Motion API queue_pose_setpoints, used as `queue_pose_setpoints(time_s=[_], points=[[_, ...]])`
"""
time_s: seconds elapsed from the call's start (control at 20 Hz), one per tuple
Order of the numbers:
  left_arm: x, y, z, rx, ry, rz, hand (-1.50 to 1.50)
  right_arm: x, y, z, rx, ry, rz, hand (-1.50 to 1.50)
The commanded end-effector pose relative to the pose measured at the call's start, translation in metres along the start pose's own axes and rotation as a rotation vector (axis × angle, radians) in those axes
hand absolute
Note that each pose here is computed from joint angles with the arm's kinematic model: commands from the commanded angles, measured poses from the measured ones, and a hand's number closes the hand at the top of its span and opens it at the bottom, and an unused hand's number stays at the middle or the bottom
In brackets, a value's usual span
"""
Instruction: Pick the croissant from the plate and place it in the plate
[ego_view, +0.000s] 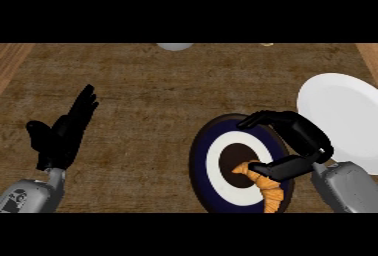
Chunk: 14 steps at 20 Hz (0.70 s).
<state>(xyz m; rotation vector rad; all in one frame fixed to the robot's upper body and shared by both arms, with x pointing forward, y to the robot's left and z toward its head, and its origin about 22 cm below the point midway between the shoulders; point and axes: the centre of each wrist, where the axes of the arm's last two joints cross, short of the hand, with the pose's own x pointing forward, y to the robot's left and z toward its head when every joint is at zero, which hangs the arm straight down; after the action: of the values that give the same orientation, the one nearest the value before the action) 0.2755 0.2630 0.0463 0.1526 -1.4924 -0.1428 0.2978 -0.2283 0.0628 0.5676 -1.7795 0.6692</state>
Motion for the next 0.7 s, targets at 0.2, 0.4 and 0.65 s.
queue_pose_setpoints(time_s=[0.2, 0.4, 0.65], points=[[-0.024, -0.001, -0.006, 0.012, 0.062, 0.029, 0.00, -0.039, -0.055, 0.041, 0.328, 0.000, -0.035, -1.50], [-0.014, 0.009, -0.017, 0.023, 0.069, 0.008, 0.00, -0.035, -0.075, 0.028, 0.407, 0.016, 0.099, -1.50], [-0.027, 0.024, -0.009, 0.016, 0.083, 0.019, 0.00, -0.044, -0.074, 0.025, 0.490, 0.020, 0.207, -1.50]])
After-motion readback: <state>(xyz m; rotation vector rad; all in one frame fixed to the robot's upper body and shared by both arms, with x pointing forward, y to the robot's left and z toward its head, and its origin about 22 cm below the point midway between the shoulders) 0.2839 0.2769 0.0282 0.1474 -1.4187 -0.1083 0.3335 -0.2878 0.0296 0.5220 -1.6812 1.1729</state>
